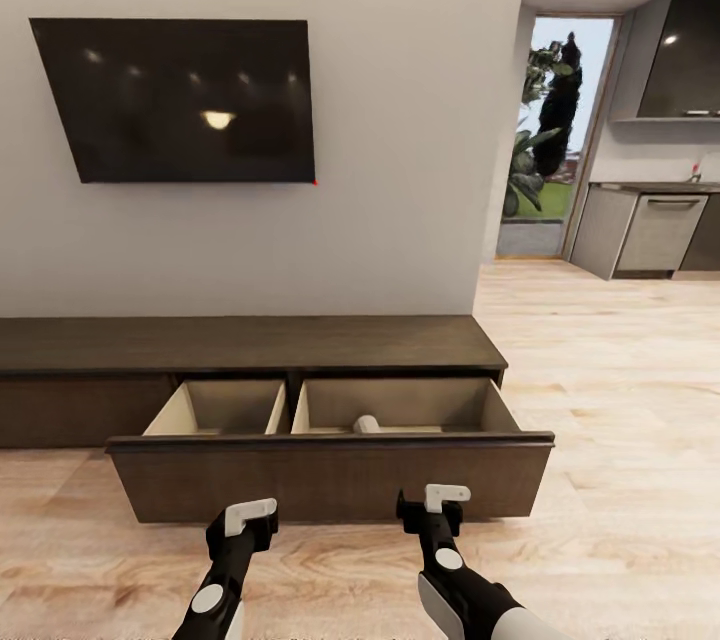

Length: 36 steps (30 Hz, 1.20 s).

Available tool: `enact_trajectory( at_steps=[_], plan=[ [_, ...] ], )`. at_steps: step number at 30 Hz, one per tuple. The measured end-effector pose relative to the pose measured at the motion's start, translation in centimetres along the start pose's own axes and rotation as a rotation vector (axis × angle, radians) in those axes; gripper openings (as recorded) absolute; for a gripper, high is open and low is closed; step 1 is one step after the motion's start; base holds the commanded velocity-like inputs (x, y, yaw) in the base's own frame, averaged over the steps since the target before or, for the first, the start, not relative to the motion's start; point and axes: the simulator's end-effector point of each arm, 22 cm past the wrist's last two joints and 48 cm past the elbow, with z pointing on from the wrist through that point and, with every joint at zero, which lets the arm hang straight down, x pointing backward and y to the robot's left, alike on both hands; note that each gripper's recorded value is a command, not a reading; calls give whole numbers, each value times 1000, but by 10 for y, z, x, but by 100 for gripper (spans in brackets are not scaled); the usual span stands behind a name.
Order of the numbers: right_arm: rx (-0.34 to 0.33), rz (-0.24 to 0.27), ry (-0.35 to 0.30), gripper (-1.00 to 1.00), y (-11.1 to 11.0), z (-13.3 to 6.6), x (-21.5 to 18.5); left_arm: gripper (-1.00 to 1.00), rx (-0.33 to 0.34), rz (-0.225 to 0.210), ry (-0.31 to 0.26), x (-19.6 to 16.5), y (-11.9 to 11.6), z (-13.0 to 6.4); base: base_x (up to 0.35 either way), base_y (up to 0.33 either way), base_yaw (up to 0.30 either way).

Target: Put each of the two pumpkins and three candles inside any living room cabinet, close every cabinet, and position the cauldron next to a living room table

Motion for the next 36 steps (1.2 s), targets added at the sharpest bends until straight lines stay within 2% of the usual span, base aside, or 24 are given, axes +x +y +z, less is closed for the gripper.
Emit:
enact_trajectory(
  at_steps=[11, 25, 36],
  plan=[
    [0, 0, 0, 100, 0, 2, 9, 100, 0, 0, 0, 9, 1, 1, 4, 0, 0],
    [0, 0, 0, 100, 0, 2, 9, 100, 0, 0, 7, 11, 1, 1, 266, 0, 0],
    [-1, 0, 0, 100, 0, 2, 9, 100, 0, 0, -1, 9, 1, 1, 29, 0, 0]
  ],
)
